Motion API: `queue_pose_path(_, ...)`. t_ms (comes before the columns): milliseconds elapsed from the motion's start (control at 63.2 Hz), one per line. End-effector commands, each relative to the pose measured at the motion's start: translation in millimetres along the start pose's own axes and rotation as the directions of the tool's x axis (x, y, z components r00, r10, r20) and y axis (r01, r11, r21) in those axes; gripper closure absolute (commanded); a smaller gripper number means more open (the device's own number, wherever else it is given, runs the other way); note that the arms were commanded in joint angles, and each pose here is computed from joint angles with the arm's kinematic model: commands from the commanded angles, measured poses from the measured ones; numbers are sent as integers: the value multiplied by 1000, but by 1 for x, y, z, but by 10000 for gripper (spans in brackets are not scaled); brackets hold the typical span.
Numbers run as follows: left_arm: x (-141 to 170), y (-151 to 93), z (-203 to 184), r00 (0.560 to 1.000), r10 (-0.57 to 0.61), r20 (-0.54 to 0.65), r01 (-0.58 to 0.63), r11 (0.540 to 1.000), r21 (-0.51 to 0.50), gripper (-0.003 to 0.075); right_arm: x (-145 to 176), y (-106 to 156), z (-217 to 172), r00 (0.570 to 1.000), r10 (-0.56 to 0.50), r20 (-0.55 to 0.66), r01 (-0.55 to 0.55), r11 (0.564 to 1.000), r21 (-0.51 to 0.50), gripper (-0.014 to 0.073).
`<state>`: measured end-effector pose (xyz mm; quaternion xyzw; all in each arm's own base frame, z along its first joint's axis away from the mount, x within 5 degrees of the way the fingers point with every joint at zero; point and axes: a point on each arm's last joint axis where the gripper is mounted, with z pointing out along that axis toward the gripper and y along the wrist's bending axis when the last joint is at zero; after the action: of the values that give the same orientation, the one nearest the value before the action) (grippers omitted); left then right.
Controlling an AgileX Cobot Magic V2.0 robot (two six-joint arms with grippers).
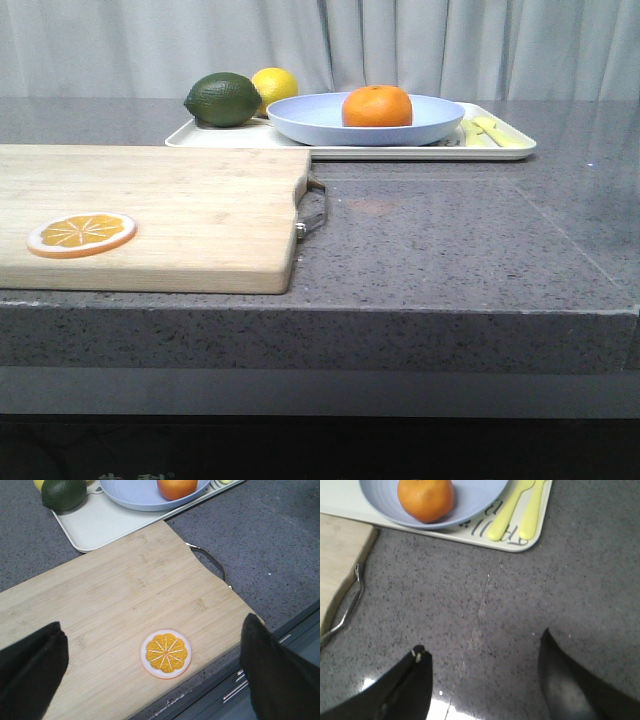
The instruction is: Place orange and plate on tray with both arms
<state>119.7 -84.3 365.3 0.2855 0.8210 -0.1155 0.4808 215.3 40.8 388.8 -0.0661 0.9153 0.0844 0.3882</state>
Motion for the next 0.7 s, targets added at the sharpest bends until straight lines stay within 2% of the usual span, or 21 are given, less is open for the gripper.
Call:
queue_pose_path(0,-13,2,-7,995,-4,101,5,1000,-6,47,12,-1,-30,990,-42,134,38,999,37,119)
queue_pose_path(111,-13,2,-7,995,-4,101,5,1000,-6,47,45,-4,-47,985,-70,155,59,996,72,119)
queue_pose_path(253,-13,2,-7,995,-4,101,5,1000,-6,47,86,-7,-63,980,-56,193,37,994,99,119)
queue_pose_path(506,-13,2,-7,995,2,101,-1,1000,-11,49,130,-7,-80,962,-46,271,20,995,100,119)
queue_pose_path(601,-13,2,-7,995,2,101,-1,1000,-11,99,137,-7,-82,958,-49,284,21,995,100,123)
queue_pose_path(680,-13,2,-7,995,2,101,-1,1000,-11,188,138,-7,-83,957,-49,285,21,995,100,171)
